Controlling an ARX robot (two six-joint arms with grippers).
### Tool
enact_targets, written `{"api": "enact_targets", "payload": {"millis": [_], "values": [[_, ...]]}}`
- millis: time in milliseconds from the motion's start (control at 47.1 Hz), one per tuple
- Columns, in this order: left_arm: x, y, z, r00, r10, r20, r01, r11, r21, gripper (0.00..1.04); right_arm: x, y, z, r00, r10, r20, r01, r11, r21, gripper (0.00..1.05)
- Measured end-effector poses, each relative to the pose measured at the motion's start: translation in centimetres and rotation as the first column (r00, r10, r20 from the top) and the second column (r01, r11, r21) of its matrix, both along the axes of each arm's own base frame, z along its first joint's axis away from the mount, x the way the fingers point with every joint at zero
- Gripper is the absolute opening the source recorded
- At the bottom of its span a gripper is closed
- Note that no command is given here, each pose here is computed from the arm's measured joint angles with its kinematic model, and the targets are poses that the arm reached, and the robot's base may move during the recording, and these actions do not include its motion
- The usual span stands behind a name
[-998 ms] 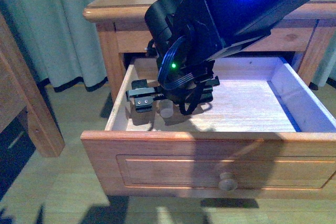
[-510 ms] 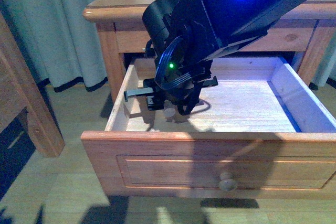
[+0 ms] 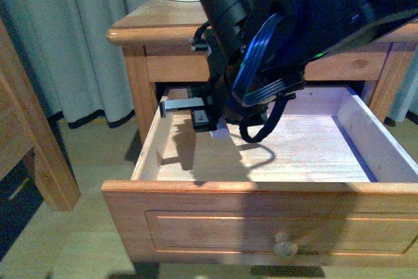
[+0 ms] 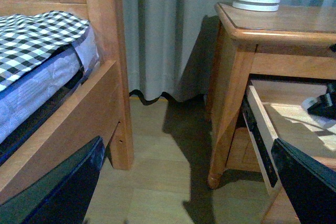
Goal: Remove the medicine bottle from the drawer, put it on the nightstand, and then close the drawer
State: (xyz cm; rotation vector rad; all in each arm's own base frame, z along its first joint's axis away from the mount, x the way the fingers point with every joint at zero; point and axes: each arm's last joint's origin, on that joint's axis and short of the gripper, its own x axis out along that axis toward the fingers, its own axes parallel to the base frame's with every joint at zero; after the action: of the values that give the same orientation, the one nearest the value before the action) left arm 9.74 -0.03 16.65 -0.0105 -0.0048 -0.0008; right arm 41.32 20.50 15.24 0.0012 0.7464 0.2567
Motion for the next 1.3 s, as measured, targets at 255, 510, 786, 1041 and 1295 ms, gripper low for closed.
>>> {"api": "enact_targets", "payload": {"millis": [255, 510, 786, 1041, 1295], "values": [[0.0, 0.0, 0.0, 1.0, 0.0, 0.0, 0.0, 1.0, 0.0, 0.98, -2.8, -3.1, 9.0, 0.974, 0.03, 0.223, -0.038, 0.999, 0.031, 0.29], [0.0, 0.0, 0.0, 1.0, 0.0, 0.0, 0.0, 1.0, 0.0, 0.98, -0.2, -4.9, 15.5, 0.917, -0.016, 0.398, 0.016, 1.0, 0.005, 0.29], [0.0, 0.0, 0.0, 1.0, 0.0, 0.0, 0.0, 1.0, 0.0, 0.98, 7.3, -4.7, 16.4, 0.91, -0.035, 0.413, 0.085, 0.991, -0.102, 0.29], [0.0, 0.0, 0.0, 1.0, 0.0, 0.0, 0.0, 1.0, 0.0, 0.98, 11.3, -4.5, 14.1, 0.936, -0.075, 0.344, 0.161, 0.96, -0.228, 0.29], [0.0, 0.0, 0.0, 1.0, 0.0, 0.0, 0.0, 1.0, 0.0, 0.98, 11.7, -5.1, 13.6, 0.942, -0.076, 0.328, 0.169, 0.949, -0.265, 0.29]]}}
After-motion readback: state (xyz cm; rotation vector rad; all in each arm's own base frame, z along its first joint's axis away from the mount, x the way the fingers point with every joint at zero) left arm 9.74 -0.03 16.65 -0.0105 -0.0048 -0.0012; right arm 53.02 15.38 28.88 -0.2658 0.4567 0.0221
